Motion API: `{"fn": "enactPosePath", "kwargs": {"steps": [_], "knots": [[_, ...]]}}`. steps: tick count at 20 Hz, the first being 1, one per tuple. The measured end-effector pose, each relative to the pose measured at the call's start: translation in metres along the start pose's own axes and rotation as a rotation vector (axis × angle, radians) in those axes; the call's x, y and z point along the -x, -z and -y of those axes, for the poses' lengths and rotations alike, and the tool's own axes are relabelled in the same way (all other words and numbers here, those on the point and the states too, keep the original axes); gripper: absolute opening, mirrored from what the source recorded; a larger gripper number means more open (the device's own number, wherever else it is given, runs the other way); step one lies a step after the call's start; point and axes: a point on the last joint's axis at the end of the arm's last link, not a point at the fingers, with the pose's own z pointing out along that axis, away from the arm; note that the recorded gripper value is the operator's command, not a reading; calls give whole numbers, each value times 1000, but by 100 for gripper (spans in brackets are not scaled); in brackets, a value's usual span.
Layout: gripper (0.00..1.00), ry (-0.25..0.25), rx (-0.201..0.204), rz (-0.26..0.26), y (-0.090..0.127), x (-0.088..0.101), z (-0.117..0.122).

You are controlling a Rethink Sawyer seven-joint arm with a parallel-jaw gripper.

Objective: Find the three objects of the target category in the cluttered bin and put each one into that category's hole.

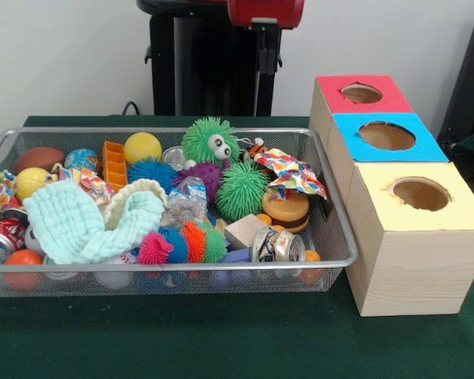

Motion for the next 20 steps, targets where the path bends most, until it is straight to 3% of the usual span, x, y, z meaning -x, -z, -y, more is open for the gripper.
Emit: {"fn": "enactPosePath", "kwargs": {"steps": [1,7,20], "knots": [[0,37,0,-7,-12,-4,1],[0,113,11,12,-43,-7,0],[0,167,43,36,-82,0,-13]]}}
